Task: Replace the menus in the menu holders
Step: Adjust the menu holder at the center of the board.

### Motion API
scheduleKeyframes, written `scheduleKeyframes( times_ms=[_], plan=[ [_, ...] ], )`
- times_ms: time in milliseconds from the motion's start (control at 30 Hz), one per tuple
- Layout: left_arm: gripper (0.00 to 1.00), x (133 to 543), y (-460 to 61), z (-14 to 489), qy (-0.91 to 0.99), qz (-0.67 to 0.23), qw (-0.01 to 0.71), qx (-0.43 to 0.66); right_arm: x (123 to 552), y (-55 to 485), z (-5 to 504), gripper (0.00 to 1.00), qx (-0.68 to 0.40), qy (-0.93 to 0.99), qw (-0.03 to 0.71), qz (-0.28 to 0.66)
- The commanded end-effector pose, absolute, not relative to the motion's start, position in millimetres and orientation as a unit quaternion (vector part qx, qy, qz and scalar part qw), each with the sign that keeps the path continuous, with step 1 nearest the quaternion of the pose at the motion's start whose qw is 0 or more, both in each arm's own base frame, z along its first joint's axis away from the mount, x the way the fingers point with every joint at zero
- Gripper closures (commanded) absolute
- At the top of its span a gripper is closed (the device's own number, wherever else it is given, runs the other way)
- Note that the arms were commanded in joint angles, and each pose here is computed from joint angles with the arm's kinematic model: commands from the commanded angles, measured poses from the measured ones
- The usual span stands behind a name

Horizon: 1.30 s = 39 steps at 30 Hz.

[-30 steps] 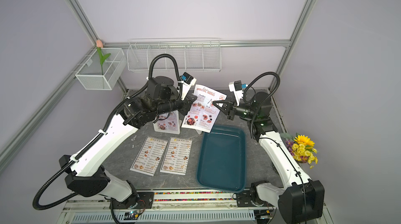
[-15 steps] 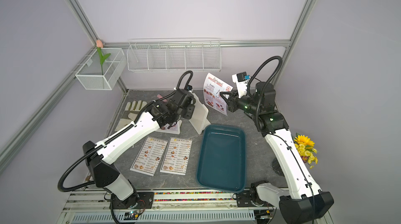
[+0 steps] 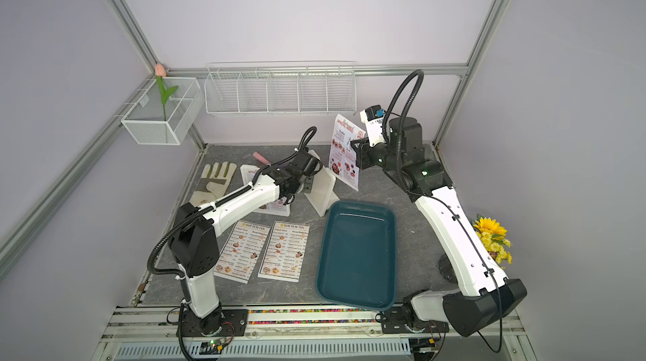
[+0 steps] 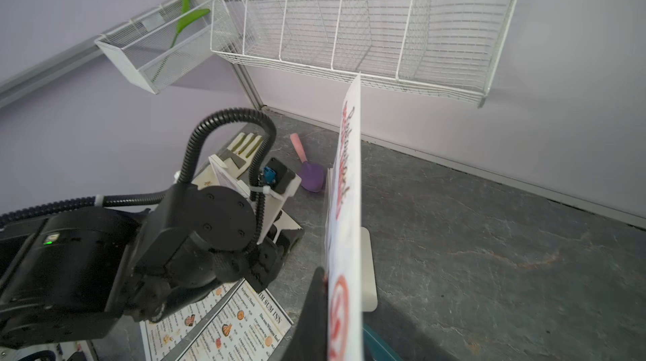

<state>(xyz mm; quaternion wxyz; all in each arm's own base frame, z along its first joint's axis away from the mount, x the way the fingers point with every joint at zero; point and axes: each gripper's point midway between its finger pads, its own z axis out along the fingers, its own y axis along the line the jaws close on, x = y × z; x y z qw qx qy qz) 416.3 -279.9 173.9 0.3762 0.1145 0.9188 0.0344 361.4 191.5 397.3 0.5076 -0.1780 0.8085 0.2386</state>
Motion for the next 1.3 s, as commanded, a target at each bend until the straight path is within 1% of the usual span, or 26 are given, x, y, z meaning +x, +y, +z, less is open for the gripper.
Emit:
scheduleKeyframes(
  times_ms=[0,233,500,633,733,867,1067,1267],
  plan=[
    [0.46,433.9,-293.8,188.8,0.909,0.013,0.403,0.108,366.1,178.6,399.3,0.94,-0.159,0.814,0.522,0.202],
    [0.46,454.2,-309.7,181.4,0.907,0.019,0.403,0.121,365.1,180.5,397.0,0.94,-0.157,0.816,0.516,0.21],
    [0.42,459.2,-340.7,182.7,0.9,-0.035,0.402,0.164,360.8,184.9,401.2,0.94,-0.153,0.813,0.514,0.226],
    [0.42,460.7,-340.3,189.2,0.898,-0.035,0.408,0.161,361.8,189.7,403.1,0.94,-0.147,0.811,0.513,0.239],
    [0.41,458.6,-325.9,202.8,0.898,-0.011,0.415,0.144,361.0,198.4,406.6,0.94,-0.143,0.808,0.512,0.252],
    [0.4,449.7,-296.1,233.8,0.895,0.023,0.433,0.104,360.4,209.6,414.9,0.94,-0.127,0.802,0.52,0.266],
    [0.38,428.7,-268.8,266.8,0.89,0.025,0.45,0.074,360.4,212.8,424.1,0.94,-0.109,0.796,0.526,0.279],
    [0.38,416.1,-251.7,279.8,0.888,0.034,0.454,0.062,364.7,212.5,409.7,0.94,-0.1,0.811,0.509,0.27]
  ],
)
